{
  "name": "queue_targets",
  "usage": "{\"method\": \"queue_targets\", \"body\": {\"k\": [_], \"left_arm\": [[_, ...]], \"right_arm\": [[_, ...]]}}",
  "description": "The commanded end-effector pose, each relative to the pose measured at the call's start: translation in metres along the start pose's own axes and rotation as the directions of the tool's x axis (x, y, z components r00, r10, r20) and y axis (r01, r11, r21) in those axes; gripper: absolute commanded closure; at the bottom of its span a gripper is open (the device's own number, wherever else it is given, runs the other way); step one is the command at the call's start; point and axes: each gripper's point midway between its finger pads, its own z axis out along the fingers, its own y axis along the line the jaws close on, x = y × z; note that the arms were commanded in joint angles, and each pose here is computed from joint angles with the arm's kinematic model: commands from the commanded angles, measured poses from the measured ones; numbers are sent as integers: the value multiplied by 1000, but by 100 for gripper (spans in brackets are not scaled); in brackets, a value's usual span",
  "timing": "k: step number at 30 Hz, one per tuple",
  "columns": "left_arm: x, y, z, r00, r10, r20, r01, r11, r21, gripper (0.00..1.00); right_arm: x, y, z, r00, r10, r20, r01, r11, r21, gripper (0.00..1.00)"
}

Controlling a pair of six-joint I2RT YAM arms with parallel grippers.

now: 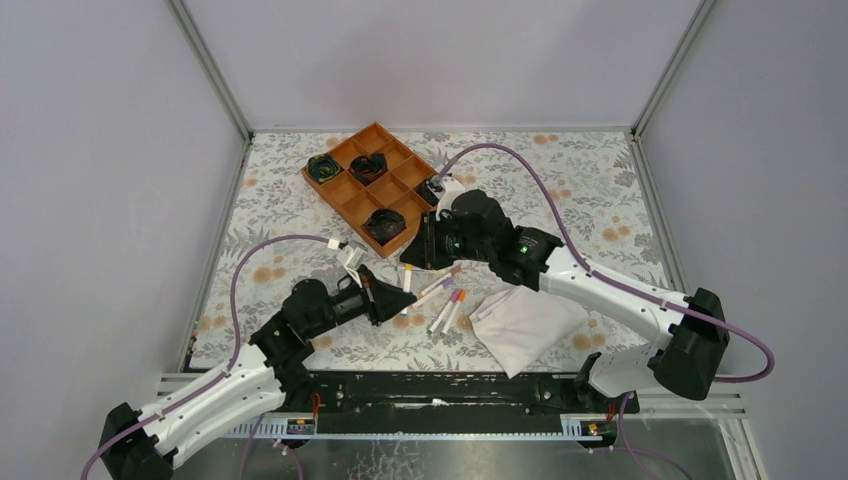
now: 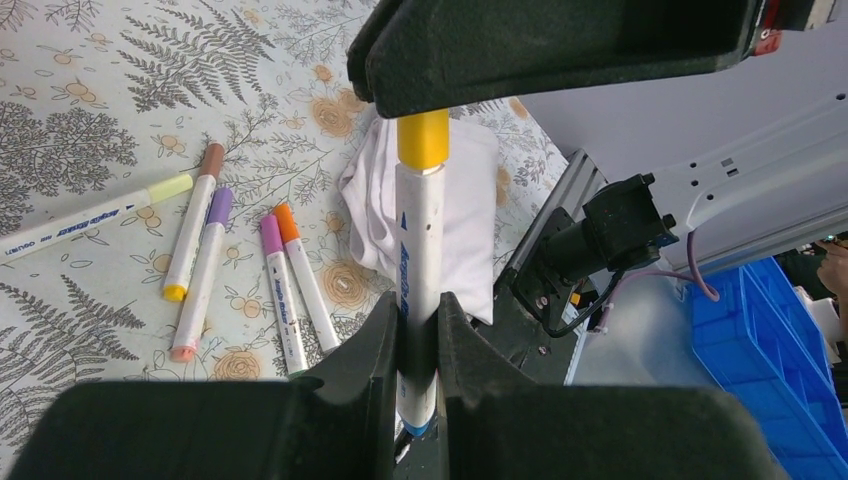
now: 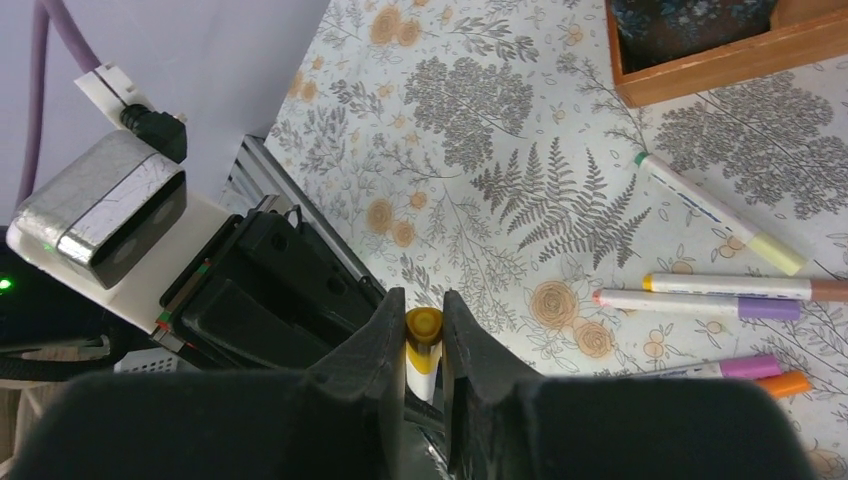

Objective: Insert the pens into the pen caps
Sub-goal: Insert the pen cap onto the pen.

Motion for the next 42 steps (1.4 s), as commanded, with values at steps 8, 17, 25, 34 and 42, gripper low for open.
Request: {"method": "queue_targets", "body": {"k": [8,17,25,34,42], "left_arm": [[-51,-60,-11,984,-1,175,-40,973,228,100],[-65,-73,-15,981,-13,194,-37,966,255,100],[-69,-59,-9,982,-12,189,-19,986,165,100],[-70,-37,-4,986,20,165,-25,999,26,100],[-73,-30,-7,983,29,180,-26,999,-21,100]], "right_arm": [[22,58,-30,992,-62,-105,24,944,-329,100],[39,69,-49,974,-129,-184,41,908,-416,100],[55,54,-48,955,-111,-274,15,943,-332,100],[83,39,-35,921,-82,-381,12,983,-181,100],[101,33,-31,896,-40,-443,-11,994,-111,100]]}}
